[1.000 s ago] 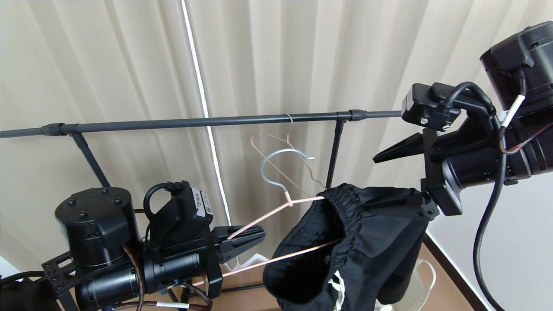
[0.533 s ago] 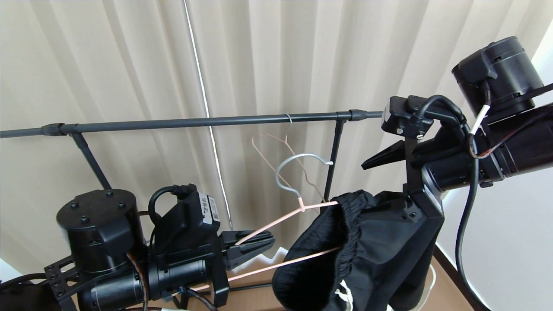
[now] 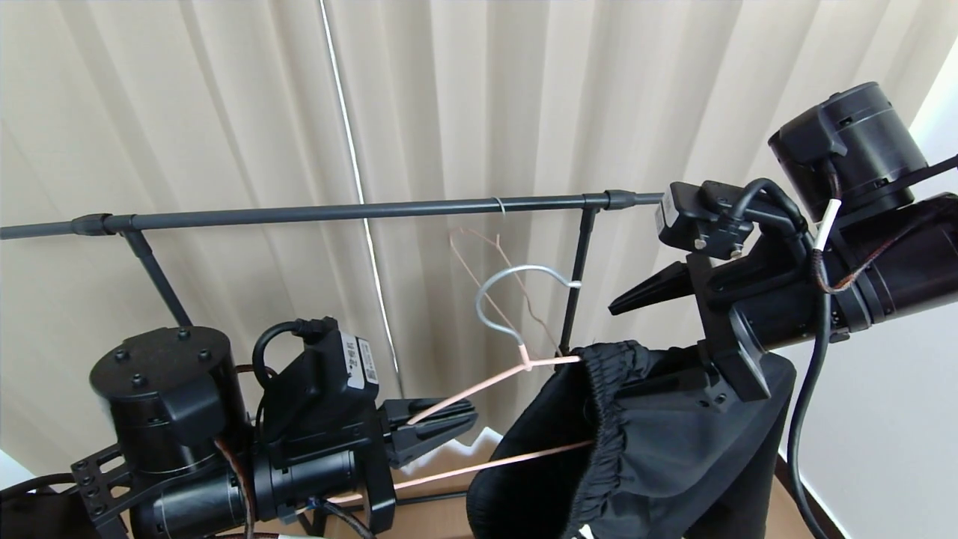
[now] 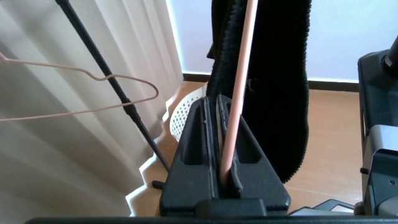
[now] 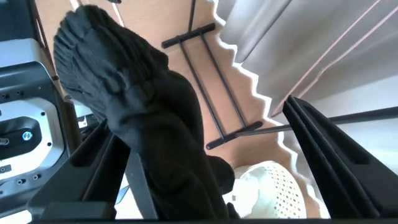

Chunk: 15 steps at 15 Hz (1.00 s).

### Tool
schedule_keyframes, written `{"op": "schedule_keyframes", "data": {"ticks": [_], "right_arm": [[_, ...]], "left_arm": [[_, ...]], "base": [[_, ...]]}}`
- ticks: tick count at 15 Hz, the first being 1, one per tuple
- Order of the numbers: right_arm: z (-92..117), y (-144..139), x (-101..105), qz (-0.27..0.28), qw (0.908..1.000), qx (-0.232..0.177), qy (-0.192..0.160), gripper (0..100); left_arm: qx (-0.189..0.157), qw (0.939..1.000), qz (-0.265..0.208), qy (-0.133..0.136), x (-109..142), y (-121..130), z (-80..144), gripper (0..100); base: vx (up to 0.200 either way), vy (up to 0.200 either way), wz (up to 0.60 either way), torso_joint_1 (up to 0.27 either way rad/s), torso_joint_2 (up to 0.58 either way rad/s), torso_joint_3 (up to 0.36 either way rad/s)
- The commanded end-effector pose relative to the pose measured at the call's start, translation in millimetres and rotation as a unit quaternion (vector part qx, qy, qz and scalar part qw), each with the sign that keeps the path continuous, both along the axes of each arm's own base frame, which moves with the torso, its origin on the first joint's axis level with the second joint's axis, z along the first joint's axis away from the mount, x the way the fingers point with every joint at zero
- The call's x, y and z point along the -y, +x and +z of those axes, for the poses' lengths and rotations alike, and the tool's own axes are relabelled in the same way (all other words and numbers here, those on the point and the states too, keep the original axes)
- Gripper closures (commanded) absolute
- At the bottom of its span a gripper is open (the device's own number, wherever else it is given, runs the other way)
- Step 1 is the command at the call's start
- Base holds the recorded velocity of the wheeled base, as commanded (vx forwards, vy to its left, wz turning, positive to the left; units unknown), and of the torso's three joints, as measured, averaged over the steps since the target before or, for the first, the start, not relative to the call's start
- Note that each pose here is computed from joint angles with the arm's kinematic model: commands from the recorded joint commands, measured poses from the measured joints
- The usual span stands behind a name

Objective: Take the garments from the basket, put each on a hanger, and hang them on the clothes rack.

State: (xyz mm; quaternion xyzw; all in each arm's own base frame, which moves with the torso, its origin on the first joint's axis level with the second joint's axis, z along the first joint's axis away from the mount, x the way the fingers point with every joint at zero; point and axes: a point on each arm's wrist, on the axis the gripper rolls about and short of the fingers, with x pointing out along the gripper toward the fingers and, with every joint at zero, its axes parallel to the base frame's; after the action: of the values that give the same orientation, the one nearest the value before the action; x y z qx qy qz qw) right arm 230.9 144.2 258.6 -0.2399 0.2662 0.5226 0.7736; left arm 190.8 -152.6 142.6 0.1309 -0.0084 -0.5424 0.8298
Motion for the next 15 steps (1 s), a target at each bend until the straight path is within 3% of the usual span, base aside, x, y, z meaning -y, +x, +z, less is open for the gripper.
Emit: {"op": "schedule_keyframes", "data": {"ticks": [1, 10, 15], "right_arm": [[-0.4, -8.0, 4.8, 0.0, 1.0, 0.0, -0.001, 0], [2.0, -12.3, 17.6, -0.006, 0.9998, 0.002, 0.017, 0], [-0.8, -5.6, 14.7, 0.003, 0.9993, 0.011, 0.035, 0]], "left_arm": [[0.001, 1.0, 0.008, -0.001, -3.9, 1.4, 0.9, 100], [-0.006, 0.9993, 0.037, 0.004, -12.8, 13.1, -3.7, 100], [-0.006, 0.9995, 0.031, 0.004, -9.7, 13.2, -4.0, 100]], "base": [[0.0, 0.0, 0.0, 0.0, 0.0, 0.0], [0.0, 0.0, 0.0, 0.0, 0.0, 0.0], [0.0, 0.0, 0.0, 0.0, 0.0, 0.0]]}}
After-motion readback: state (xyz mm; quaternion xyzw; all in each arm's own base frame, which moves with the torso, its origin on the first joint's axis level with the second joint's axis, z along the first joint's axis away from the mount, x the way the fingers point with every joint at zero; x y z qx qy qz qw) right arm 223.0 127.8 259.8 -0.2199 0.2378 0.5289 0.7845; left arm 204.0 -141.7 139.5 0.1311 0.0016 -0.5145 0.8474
